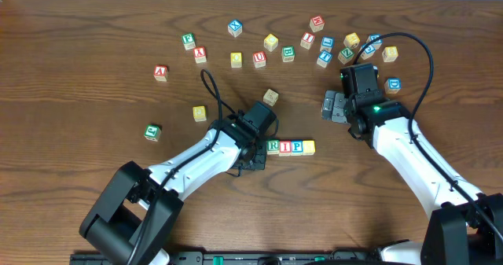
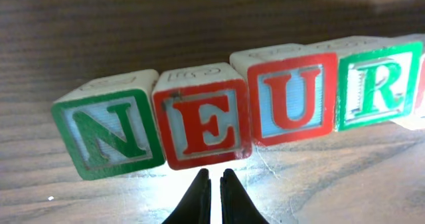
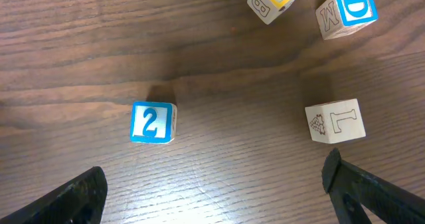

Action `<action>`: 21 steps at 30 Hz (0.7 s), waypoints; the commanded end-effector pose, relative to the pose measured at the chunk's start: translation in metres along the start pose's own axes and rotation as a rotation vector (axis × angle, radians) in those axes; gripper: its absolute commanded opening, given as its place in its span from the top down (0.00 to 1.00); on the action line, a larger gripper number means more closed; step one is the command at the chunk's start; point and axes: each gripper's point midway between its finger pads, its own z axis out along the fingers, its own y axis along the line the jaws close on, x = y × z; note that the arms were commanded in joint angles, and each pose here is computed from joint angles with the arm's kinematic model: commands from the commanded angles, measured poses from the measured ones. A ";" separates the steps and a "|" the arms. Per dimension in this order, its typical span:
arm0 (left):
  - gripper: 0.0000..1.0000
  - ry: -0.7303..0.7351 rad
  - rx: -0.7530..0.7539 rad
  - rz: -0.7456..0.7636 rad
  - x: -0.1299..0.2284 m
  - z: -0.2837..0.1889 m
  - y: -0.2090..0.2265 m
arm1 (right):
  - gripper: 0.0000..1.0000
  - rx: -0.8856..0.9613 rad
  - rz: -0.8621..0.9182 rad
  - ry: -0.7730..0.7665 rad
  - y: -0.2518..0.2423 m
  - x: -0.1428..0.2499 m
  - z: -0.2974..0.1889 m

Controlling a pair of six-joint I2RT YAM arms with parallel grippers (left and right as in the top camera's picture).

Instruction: Spell out NEURIPS

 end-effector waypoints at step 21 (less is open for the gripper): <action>0.93 -0.314 0.108 0.021 -0.047 -0.071 -0.017 | 0.01 0.008 -0.002 -0.032 -0.001 -0.012 -0.002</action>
